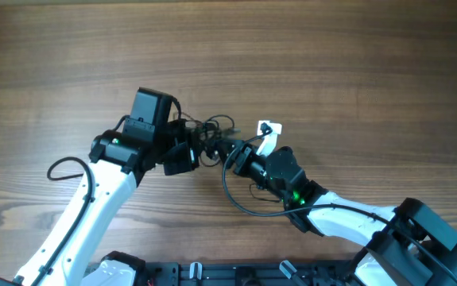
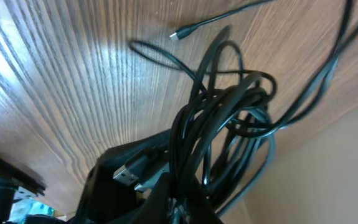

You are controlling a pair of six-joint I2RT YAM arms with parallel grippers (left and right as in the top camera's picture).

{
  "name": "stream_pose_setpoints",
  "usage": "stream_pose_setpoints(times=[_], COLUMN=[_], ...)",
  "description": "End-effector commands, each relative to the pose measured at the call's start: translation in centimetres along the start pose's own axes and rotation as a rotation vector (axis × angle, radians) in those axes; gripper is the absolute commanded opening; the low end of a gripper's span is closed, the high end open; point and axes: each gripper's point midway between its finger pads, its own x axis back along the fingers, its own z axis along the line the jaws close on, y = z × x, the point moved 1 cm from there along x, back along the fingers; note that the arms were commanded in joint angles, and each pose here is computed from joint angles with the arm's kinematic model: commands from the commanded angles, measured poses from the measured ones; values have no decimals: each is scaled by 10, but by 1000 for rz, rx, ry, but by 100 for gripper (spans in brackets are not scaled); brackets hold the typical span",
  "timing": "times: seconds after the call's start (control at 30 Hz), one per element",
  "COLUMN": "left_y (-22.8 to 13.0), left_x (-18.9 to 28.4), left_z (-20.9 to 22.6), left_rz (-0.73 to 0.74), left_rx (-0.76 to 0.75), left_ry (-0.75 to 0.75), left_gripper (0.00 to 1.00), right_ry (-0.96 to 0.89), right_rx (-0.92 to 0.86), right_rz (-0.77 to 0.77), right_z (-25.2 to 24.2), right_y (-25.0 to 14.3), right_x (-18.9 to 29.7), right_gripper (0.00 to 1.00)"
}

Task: Untangle cables

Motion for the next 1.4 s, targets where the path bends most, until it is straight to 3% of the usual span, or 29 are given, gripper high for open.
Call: stream_pose_setpoints(times=[0.0,0.17,0.3,0.47,0.53,0.6,0.73,0.83,0.9,1.07,1.2,1.23,1.3,1.33,1.37], left_y=[-19,-10,23,53,47,32,19,-11,-33,-60,-69,-69,-68,-67,-66], left_x=[2,1,5,19,19,14,9,1,-2,0,2,2,2,1,1], left_z=[9,4,-16,-39,-47,-49,-42,-25,-9,-1,-5,-6,-5,-4,-2], left_rz=[69,13,-219,-472,-472,-427,-358,-160,-14,119,136,132,133,136,140], left_rx=[-22,-166,-557,-810,-978,-1262,-1529,-1774,-1929,-1984,-1998,-1996,-1992,-1989,-1981], left_ry=[38,5,-62,-82,-87,-72,-38,-72,-112,-212,-266,-263,-258,-251,-241], left_gripper=[4,4,4,4,4,4,4,4,4,4,4,6,27,76,83], right_ry=[-23,-15,3,27,38,72,109,144,161,161,154,148,135,117,101], right_rx=[22,96,86,56,40,24,18,79,105,108,104,99,95,52,15], right_rz=[-36,-20,19,143,177,224,278,303,296,295,290,280,261,243,224], right_z=[-5,-3,-4,-11,-14,-14,-11,-6,-3,-3,-4,-5,-7,-9,-11], right_y=[5,4,4,-1,1,4,1,-3,-2,-2,-1,1,4,7,11], right_x=[-3,-3,-3,1,4,8,13,15,15,15,14,14,12,11,10], right_gripper=[56,50,52,71,74,75,80,80,68,60,12,6,5,5,5])
